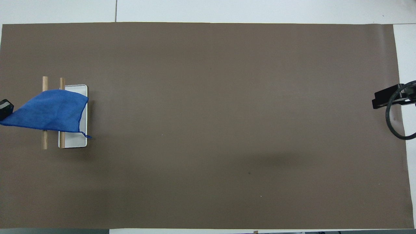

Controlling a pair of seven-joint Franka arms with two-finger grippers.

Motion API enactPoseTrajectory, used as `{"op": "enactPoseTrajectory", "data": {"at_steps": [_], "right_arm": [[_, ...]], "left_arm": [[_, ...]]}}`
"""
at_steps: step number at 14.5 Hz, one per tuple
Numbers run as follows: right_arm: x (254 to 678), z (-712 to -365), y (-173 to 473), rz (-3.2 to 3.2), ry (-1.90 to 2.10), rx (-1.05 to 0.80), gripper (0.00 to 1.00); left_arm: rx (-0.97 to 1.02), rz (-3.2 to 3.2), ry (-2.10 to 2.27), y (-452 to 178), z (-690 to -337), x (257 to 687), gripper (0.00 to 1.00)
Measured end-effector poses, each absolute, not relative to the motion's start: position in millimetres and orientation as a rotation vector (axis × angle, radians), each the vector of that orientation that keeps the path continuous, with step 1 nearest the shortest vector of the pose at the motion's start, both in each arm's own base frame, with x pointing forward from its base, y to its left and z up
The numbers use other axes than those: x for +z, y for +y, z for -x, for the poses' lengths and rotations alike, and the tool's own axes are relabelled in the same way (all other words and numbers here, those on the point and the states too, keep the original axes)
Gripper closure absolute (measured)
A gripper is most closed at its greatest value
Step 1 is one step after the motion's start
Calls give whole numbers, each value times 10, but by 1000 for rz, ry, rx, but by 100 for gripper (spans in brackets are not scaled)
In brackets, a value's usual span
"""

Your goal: Right arm passes towel to left arm to hang

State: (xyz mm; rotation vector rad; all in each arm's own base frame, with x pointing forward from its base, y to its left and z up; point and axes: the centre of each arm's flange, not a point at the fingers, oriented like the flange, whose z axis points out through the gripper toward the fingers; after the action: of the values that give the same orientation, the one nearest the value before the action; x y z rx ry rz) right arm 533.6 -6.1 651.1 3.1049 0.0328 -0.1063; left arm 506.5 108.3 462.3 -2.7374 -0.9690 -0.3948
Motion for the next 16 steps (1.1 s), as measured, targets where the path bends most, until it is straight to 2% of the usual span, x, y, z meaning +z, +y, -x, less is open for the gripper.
{"op": "enactPoseTrajectory", "data": {"at_steps": [1, 3, 9, 16], "right_arm": [[6517, -5337, -54, -3105, 39, -104, 0], [6516, -5338, -50, -3105, 40, -104, 0], [6512, -5340, -44, -3103, -23, -106, 0], [6504, -5337, -77, -3103, -34, -112, 0]], "left_arm": [[-369, 2738, -969, 1065, -5052, 4604, 90], [-361, 2754, -957, 964, -5064, 4607, 71], [-381, 2794, -836, 686, -5287, 5026, 2], [-277, 3035, -482, 639, -5764, 5623, 0]]}}
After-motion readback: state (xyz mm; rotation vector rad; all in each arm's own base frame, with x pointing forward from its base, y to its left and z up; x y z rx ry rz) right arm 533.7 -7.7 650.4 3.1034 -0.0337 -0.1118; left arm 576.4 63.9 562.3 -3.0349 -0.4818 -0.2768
